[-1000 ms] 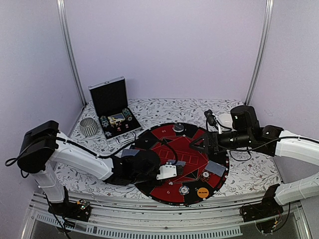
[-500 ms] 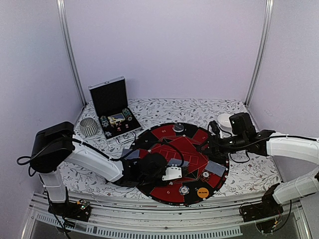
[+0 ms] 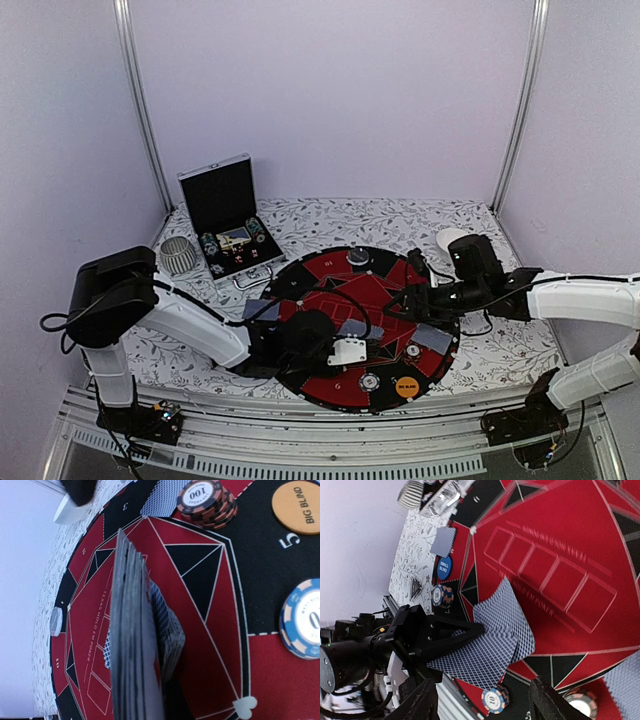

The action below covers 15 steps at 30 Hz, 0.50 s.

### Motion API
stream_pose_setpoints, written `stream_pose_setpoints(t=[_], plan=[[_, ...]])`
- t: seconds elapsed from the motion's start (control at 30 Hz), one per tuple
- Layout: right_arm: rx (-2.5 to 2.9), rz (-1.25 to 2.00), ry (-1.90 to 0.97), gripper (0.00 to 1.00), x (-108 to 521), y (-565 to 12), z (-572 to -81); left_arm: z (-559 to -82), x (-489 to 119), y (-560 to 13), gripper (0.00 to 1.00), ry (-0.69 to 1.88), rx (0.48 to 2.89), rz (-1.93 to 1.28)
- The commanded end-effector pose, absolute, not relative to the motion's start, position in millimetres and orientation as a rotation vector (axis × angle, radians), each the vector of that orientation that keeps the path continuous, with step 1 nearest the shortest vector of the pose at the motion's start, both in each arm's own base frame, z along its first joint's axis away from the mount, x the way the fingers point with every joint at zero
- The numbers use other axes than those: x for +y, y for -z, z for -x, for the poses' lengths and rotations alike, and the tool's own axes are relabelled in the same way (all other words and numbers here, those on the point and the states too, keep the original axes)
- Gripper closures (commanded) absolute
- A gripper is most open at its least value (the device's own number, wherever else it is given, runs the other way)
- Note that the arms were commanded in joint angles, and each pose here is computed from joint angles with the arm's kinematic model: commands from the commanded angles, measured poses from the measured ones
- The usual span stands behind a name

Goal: Distribute texas hold em gaming equipment
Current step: Place the face-down deck piles in position6.

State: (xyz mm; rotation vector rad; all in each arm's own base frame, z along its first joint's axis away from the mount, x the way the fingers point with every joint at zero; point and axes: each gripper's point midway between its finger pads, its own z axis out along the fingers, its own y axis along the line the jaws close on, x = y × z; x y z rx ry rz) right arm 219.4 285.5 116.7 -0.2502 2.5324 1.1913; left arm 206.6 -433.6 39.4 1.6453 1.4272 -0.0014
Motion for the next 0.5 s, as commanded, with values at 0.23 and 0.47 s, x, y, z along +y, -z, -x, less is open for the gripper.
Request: stream_pose_setpoints(t=[0.23, 0.47], plan=[[1.507, 1.241, -0.684, 0.24, 273.9, -172.4, -204.8, -170.1, -425.6, -27.3, 1.0, 0.256, 1.375, -1.805], [1.34, 1.579, -0.576, 0.27, 292.4, -123.9, -177.9, -168.6, -418.6, -20.6, 1.0, 0.281, 1.388, -1.81]])
